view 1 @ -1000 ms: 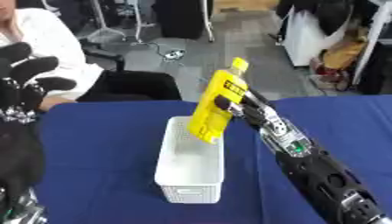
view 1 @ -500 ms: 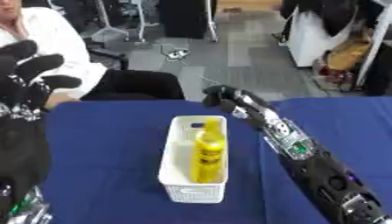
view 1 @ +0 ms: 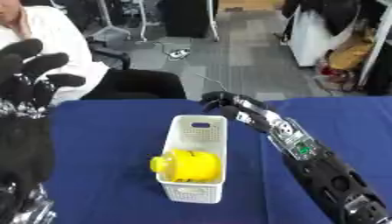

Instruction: Pick up objects on the table and place them in the box.

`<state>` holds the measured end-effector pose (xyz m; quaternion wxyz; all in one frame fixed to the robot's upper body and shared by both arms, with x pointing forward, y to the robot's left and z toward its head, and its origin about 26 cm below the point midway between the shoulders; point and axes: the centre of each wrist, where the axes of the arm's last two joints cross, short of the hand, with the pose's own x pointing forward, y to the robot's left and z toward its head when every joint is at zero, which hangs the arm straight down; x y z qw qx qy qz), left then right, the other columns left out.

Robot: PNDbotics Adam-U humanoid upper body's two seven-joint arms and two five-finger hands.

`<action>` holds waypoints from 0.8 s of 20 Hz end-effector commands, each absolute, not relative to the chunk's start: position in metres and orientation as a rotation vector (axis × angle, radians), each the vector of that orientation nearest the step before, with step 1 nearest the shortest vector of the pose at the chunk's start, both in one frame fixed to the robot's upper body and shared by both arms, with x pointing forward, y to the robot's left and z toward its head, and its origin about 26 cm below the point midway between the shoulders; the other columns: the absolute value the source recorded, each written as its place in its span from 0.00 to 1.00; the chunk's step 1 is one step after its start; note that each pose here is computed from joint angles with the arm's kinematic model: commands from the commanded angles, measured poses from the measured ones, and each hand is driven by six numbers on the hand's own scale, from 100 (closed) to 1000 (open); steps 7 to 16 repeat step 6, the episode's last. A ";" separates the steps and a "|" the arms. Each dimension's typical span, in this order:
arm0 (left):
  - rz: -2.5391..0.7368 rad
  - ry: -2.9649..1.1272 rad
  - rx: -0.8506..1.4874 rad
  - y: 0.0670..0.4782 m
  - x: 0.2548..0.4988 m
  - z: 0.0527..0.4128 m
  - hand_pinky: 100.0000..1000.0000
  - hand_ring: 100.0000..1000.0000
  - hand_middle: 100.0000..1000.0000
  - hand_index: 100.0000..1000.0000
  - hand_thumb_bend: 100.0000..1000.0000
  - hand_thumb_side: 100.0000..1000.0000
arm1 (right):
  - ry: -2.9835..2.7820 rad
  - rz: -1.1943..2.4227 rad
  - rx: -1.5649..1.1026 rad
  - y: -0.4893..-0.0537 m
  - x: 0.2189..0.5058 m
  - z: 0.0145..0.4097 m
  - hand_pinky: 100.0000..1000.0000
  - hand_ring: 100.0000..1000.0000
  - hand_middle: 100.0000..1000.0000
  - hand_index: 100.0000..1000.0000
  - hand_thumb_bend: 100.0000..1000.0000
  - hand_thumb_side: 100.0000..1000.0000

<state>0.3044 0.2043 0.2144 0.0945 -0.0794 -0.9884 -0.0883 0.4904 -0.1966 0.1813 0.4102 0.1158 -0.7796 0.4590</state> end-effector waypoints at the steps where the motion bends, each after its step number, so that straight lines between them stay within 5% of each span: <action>1: -0.295 -2.956 -0.216 0.209 0.303 0.221 0.63 0.73 0.81 0.83 0.22 0.93 | -2.065 1.110 0.335 -0.200 0.482 0.202 1.00 0.78 0.81 0.91 0.69 0.88; 6: -0.309 -2.956 -0.191 0.213 0.302 0.219 0.63 0.73 0.81 0.83 0.22 0.93 | -2.203 1.014 0.509 -0.213 0.433 0.217 0.96 0.76 0.79 0.89 0.67 0.91; 16: -0.309 -2.956 -0.191 0.213 0.302 0.219 0.63 0.73 0.81 0.83 0.22 0.93 | -2.203 1.014 0.509 -0.213 0.433 0.217 0.96 0.76 0.79 0.89 0.67 0.91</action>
